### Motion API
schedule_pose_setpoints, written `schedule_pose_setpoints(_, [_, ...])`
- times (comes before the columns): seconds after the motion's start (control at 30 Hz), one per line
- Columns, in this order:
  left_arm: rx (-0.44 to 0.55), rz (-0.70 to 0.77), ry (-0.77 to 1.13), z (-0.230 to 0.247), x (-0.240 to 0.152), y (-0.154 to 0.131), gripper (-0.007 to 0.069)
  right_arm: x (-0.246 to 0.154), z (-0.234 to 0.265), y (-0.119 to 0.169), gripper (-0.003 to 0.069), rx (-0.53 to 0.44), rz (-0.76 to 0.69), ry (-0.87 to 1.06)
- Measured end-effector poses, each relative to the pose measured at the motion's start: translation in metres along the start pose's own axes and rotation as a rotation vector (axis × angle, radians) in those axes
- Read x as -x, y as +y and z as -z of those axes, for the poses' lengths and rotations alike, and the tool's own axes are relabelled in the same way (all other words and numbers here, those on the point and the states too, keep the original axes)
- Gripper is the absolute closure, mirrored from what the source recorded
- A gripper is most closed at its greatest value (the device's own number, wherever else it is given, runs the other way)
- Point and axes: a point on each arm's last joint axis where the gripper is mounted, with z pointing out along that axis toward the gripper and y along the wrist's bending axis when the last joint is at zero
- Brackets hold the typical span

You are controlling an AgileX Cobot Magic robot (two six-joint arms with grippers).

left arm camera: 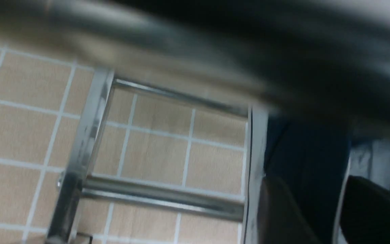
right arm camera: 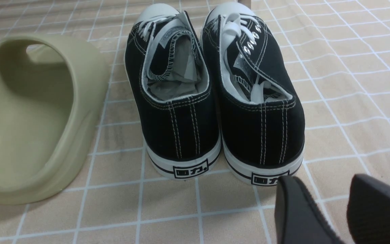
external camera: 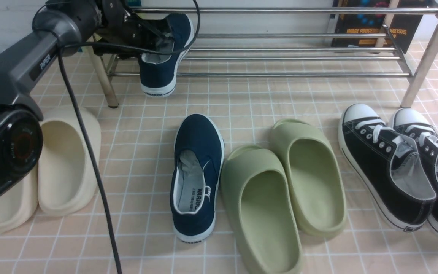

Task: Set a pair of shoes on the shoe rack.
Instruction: Use the left arm to put a shoe into the shoe rack, then use the left arm to grab the shoe closest to it

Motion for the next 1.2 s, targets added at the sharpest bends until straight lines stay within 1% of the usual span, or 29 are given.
schedule_pose_setpoints(0.07, [0.015,-0.010,0.039,0.005,-0.001,0.000,0.0267,0.000,0.000,0.000,0.0420,0.000,0.000,0.000])
schedule_pose_setpoints(0.1, [0.016,-0.015,0.042,0.006,0.000,0.000,0.0265,0.000,0.000,0.000,0.0420,0.000,0.000,0.000])
schedule_pose_setpoints(0.13, [0.033,-0.051,0.084,0.020,0.002,-0.001,0.0251,0.000,0.000,0.000,0.0420,0.000,0.000,0.000])
schedule_pose_setpoints(0.2, [0.042,-0.080,0.101,0.031,0.004,-0.002,0.0249,0.000,0.000,0.000,0.0420,0.000,0.000,0.000])
schedule_pose_setpoints(0.23, [0.059,-0.141,0.123,0.053,0.011,-0.004,0.0249,0.000,0.000,0.000,0.0420,0.000,0.000,0.000])
schedule_pose_setpoints(0.3, [0.060,-0.166,0.128,0.072,0.017,-0.006,0.0249,0.000,0.000,0.000,0.0420,0.000,0.000,0.000])
schedule_pose_setpoints(0.33, [0.058,-0.201,0.130,0.101,0.024,-0.010,0.0249,0.000,0.000,0.000,0.0420,0.000,0.000,0.000])
schedule_pose_setpoints(0.4, [0.057,-0.237,0.137,0.136,0.031,-0.014,0.0249,0.000,0.000,0.000,0.0420,0.000,0.000,0.000])
schedule_pose_setpoints(0.43, [0.057,-0.240,0.139,0.140,0.032,-0.014,0.0249,0.000,0.000,0.000,0.0420,0.000,0.000,0.000])
schedule_pose_setpoints(0.47, [0.059,-0.263,0.154,0.168,0.034,-0.015,0.0249,0.000,0.000,0.000,0.0420,0.000,0.000,0.000])
schedule_pose_setpoints(0.6, [0.055,-0.293,0.154,0.202,0.030,-0.020,0.0258,0.000,0.000,0.000,0.0420,0.000,0.000,0.000])
schedule_pose_setpoints(0.67, [0.055,-0.314,0.193,0.209,0.015,-0.024,0.0276,0.000,0.000,0.000,0.0420,0.000,0.000,0.000])
schedule_pose_setpoints(0.77, [0.043,-0.389,0.342,0.209,-0.036,-0.037,0.0321,0.000,0.000,0.000,0.0420,0.000,0.000,0.000])
schedule_pose_setpoints(0.8, [0.044,-0.395,0.359,0.206,-0.040,-0.038,0.0323,0.000,0.000,0.000,0.0420,0.000,0.000,0.000])
schedule_pose_setpoints(0.83, [0.027,-0.425,0.410,0.208,-0.065,-0.042,0.0342,0.000,0.000,0.000,0.0420,0.000,0.000,0.000])
schedule_pose_setpoints(0.9, [-0.002,-0.446,0.464,0.205,-0.099,-0.045,0.0368,0.000,0.000,0.000,0.0420,0.000,0.000,0.000])
schedule_pose_setpoints(0.93, [-0.003,-0.446,0.468,0.204,-0.102,-0.045,0.0368,0.000,0.000,0.000,0.0420,0.000,0.000,0.000])
schedule_pose_setpoints(1.0, [-0.005,-0.446,0.517,0.198,-0.134,-0.039,0.0377,0.000,0.000,0.000,0.0420,0.000,0.000,0.000])
schedule_pose_setpoints(1.07, [-0.001,-0.450,0.545,0.190,-0.154,-0.035,0.0375,0.000,0.000,0.000,0.0420,0.000,0.000,0.000])
schedule_pose_setpoints(1.1, [-0.003,-0.448,0.539,0.190,-0.153,-0.035,0.0374,0.000,0.000,0.000,0.0420,0.000,0.000,0.000])
schedule_pose_setpoints(1.17, [-0.004,-0.462,0.569,0.180,-0.176,-0.032,0.0361,0.000,0.000,0.000,0.0420,0.000,0.000,0.000])
schedule_pose_setpoints(1.2, [-0.007,-0.463,0.570,0.177,-0.181,-0.031,0.0349,0.000,0.000,0.000,0.0420,0.000,0.000,0.000])
